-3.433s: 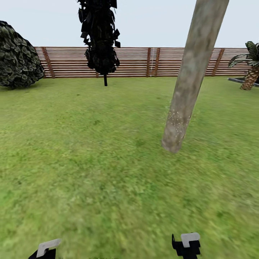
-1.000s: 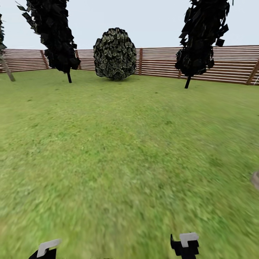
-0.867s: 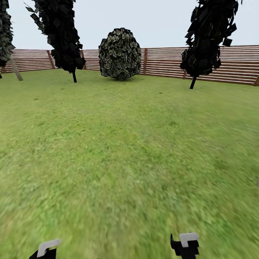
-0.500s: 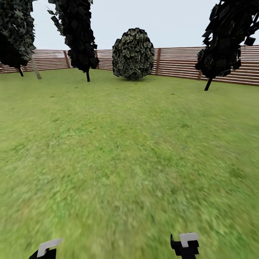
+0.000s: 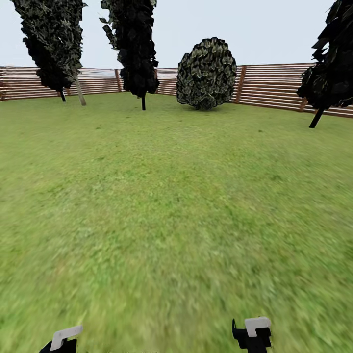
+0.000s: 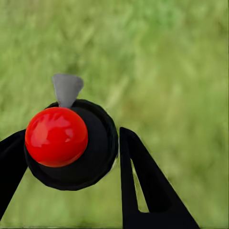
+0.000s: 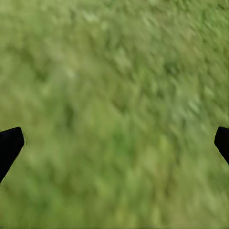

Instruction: In the garden, pick up the pesticide atomizer on the floor and spray pesticide onto both trees until each tree trunk is fully covered.

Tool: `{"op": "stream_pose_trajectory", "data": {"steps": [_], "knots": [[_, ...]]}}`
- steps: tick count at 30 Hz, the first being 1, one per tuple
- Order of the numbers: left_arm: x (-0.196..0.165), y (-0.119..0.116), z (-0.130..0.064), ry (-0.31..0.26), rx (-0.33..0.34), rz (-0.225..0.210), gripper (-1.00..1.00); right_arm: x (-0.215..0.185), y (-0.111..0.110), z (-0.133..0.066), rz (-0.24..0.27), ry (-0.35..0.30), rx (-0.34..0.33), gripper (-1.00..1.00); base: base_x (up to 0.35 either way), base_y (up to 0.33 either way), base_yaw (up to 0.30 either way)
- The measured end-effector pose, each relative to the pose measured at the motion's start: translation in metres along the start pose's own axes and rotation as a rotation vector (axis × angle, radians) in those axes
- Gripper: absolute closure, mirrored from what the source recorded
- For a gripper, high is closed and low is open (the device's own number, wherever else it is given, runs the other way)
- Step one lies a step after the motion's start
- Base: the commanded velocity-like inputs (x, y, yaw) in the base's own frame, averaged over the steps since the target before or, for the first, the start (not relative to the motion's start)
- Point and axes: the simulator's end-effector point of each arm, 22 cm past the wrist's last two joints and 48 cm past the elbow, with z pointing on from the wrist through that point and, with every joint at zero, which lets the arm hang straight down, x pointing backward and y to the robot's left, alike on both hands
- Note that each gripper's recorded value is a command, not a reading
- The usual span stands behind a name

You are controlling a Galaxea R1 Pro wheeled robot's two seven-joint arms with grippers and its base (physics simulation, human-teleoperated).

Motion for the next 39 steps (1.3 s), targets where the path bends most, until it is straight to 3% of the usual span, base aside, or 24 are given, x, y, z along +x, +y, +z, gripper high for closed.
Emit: {"op": "stream_pose_trajectory", "data": {"steps": [39], "knots": [[0.0, 0.0, 0.0, 0.0, 0.0, -0.002, 1.0, 0.0, 0.0, 0.0, 0.0, 0.0, 0.0, -1.0, 0.0, 0.0, 0.282]]}}
